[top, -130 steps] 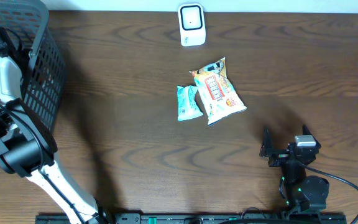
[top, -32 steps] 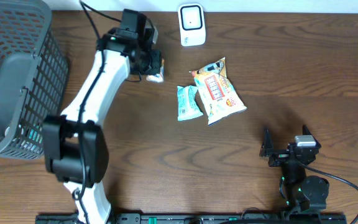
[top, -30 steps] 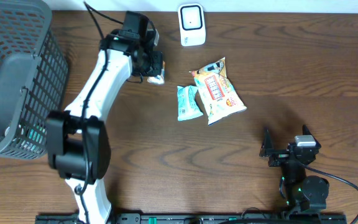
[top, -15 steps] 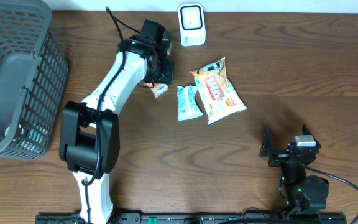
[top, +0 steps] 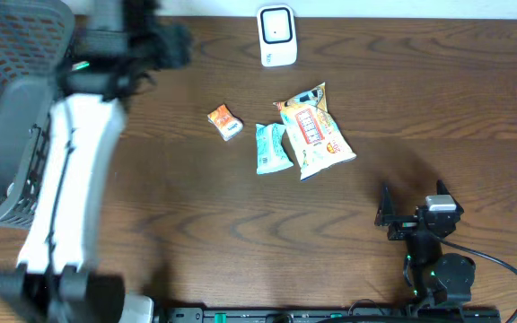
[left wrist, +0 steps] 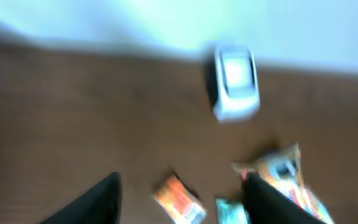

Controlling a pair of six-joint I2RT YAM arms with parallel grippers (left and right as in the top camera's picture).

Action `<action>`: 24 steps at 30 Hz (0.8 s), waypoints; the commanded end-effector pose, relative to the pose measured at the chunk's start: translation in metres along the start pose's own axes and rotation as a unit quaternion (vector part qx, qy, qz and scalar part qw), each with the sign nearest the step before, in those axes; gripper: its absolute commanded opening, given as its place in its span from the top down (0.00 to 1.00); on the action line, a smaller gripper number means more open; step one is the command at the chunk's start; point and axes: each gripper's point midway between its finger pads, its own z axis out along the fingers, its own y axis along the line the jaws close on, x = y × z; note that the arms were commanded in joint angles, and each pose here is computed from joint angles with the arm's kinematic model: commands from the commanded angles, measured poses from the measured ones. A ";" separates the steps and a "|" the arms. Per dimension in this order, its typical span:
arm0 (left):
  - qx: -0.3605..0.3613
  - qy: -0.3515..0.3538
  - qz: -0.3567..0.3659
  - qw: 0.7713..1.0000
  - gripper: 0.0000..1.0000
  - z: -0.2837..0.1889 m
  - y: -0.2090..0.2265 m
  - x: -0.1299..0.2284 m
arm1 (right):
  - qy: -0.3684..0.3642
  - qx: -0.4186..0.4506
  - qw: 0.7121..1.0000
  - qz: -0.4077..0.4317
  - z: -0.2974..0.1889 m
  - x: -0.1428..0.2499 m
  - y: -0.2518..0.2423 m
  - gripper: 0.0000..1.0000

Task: Scan the item barcode
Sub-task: 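Release the orange packet on the table left of the mint packet, then reach into the basket and grasp the small green-white tissue packet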

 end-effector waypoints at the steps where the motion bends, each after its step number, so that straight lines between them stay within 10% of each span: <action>1: -0.082 -0.083 -0.023 0.993 0.24 -0.057 0.050 -0.041 | 0.000 0.005 1.000 0.005 0.000 0.000 -0.002 0.01; 10: -0.269 -0.147 -0.180 0.935 0.19 -0.162 0.217 -0.037 | 0.000 0.005 1.000 0.005 0.000 0.000 -0.002 0.01; 24: -0.347 0.077 -0.347 0.868 0.17 -0.122 0.326 0.109 | 0.000 0.005 1.000 0.005 0.000 0.000 -0.002 0.01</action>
